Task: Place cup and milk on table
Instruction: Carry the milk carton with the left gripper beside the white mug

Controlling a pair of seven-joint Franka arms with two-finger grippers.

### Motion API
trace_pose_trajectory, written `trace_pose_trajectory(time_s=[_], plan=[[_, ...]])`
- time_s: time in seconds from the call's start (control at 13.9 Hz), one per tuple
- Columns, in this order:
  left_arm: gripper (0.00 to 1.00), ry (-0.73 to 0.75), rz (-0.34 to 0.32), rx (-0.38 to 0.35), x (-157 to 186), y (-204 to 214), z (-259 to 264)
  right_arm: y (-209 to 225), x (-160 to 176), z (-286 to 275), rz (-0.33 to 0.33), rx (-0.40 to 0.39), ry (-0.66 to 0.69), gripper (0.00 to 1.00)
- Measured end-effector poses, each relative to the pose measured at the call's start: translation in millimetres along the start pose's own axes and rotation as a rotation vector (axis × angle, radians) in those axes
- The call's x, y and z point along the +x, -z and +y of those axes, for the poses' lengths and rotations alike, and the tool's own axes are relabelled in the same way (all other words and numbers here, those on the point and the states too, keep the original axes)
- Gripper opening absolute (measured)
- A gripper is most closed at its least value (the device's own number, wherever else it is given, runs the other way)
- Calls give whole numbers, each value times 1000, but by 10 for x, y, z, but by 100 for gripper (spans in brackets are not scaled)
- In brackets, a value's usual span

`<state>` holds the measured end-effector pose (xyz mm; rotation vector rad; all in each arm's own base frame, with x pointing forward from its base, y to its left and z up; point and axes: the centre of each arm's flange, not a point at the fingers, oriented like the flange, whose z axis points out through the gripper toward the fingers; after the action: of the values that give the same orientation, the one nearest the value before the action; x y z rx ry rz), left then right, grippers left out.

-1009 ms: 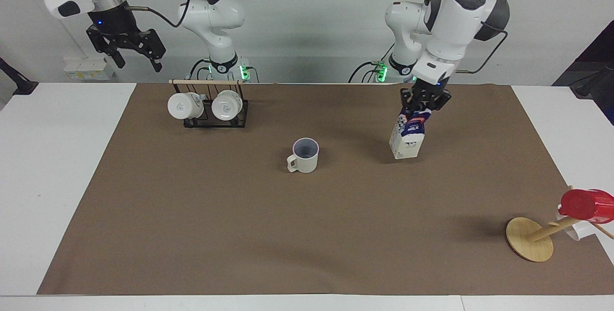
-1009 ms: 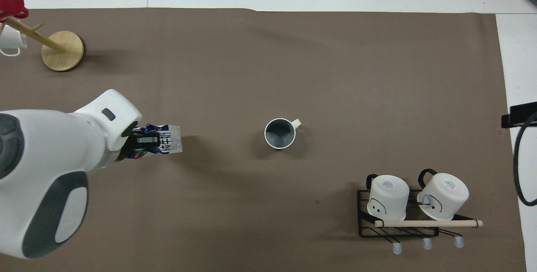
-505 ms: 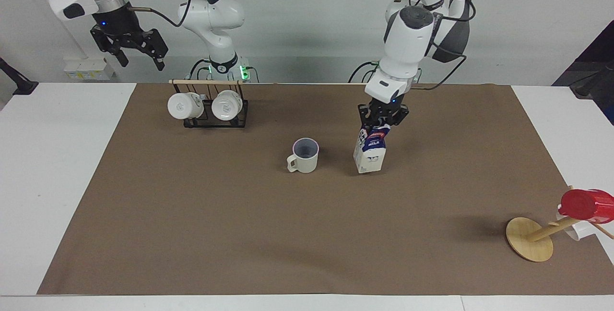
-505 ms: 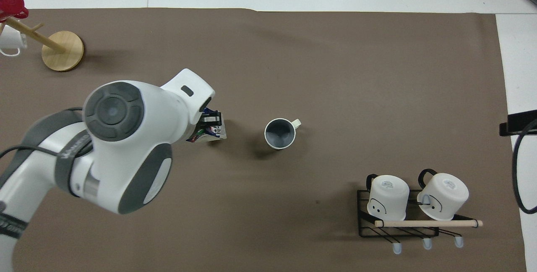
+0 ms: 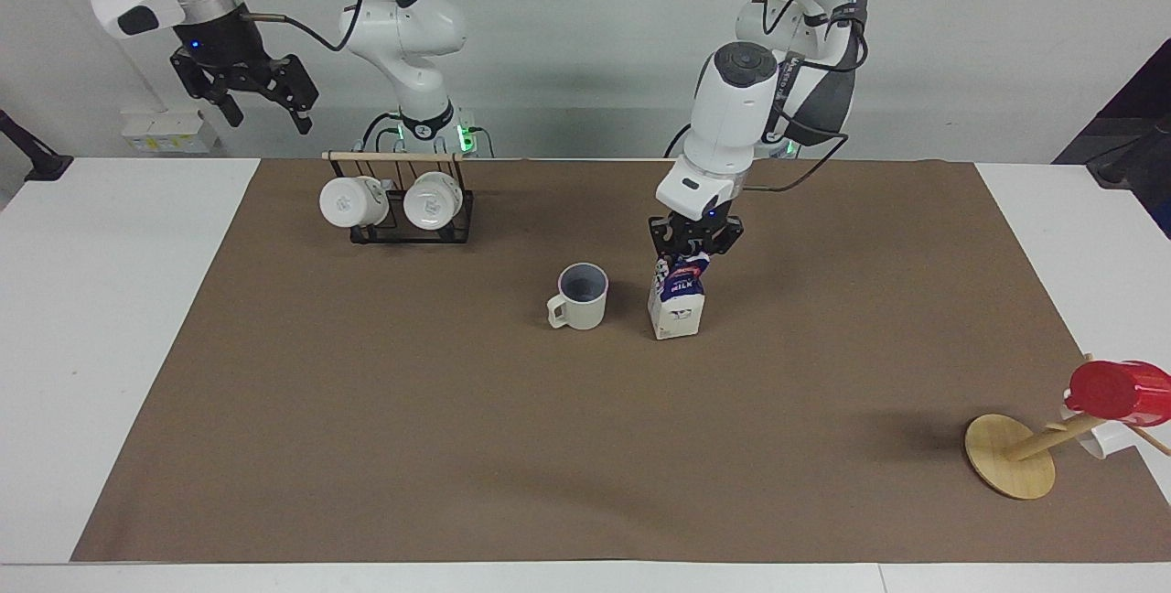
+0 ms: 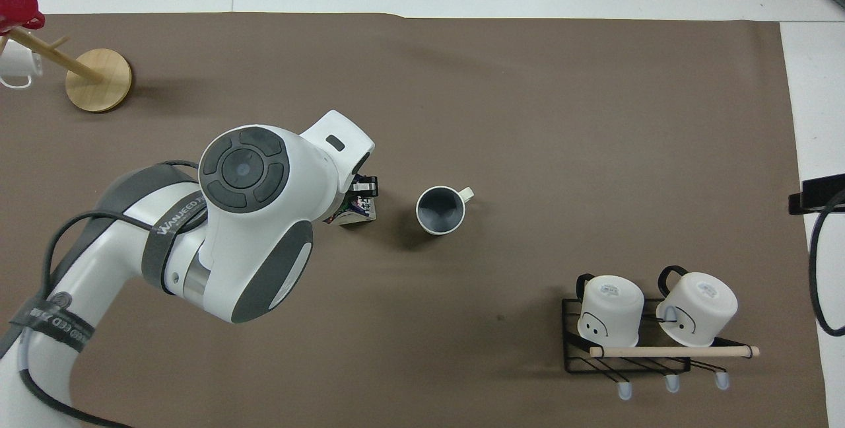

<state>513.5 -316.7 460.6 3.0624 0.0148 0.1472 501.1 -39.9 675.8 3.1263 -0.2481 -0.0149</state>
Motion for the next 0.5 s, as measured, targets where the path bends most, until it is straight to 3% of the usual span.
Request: trace_pose_trajectory(time_s=[0.5], plan=[[41, 4, -13, -1, -25, -38, 4, -2, 0, 3, -1, 0, 0, 100]])
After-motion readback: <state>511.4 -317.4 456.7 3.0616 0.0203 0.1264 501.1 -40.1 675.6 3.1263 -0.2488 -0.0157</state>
